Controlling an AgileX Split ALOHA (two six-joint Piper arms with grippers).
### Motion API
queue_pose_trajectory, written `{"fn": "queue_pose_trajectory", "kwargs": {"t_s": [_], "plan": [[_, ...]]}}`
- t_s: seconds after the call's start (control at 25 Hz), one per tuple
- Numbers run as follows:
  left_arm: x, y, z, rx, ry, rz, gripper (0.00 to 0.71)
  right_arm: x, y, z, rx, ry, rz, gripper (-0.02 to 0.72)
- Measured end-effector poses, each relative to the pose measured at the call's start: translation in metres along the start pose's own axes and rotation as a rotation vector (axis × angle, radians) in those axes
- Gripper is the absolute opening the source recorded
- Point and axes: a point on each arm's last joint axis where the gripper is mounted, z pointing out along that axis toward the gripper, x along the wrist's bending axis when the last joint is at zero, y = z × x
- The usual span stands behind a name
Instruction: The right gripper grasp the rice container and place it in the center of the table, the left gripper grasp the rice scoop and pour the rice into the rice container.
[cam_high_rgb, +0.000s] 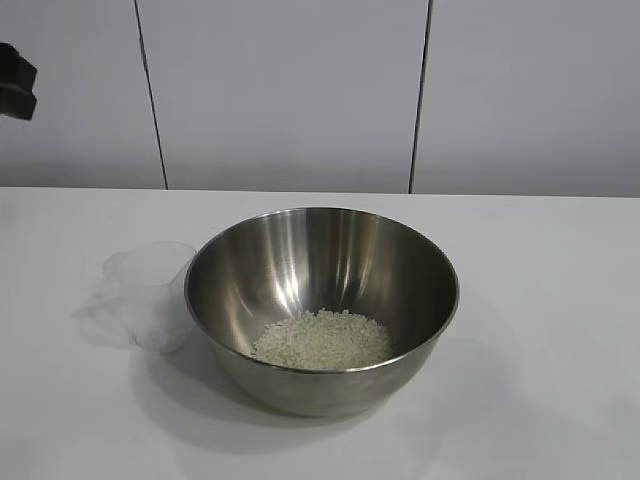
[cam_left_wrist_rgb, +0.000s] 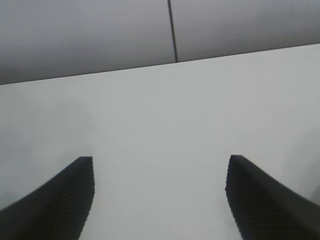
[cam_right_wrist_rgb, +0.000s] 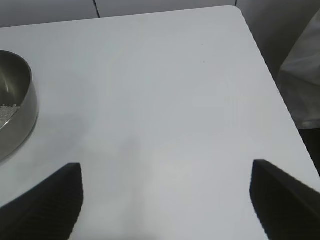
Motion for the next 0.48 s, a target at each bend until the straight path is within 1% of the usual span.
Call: {"fn": "queue_pose_trajectory", "kwargs": {"t_s": [0.08, 0.12, 0.16, 0.24, 0.36, 0.44, 0.48], "plan": [[0.016, 0.003, -0.005, 0.007, -0.050, -0.041, 0.533, 0.000, 0.000, 0.000, 0.000, 0.000, 0.000, 0.621], [0.027, 0.004, -0.009, 0.012, -0.064, -0.059, 0.538, 0.000, 0.000, 0.000, 0.000, 0.000, 0.000, 0.621], [0.042, 0.003, -0.013, 0.021, -0.063, -0.076, 0.549, 0.000, 0.000, 0.000, 0.000, 0.000, 0.000, 0.621], [0.070, -0.001, -0.022, 0.036, -0.046, -0.138, 0.598, 0.000, 0.000, 0.000, 0.000, 0.000, 0.000, 0.621], [0.115, -0.016, -0.038, 0.072, 0.030, -0.234, 0.644, 0.000, 0.000, 0.000, 0.000, 0.000, 0.000, 0.621], [0.137, -0.027, -0.050, 0.085, 0.080, -0.285, 0.653, 0.000, 0.000, 0.000, 0.001, 0.000, 0.000, 0.621], [0.144, -0.031, -0.056, 0.084, 0.104, -0.304, 0.657, 0.000, 0.000, 0.000, 0.000, 0.000, 0.000, 0.621]]}}
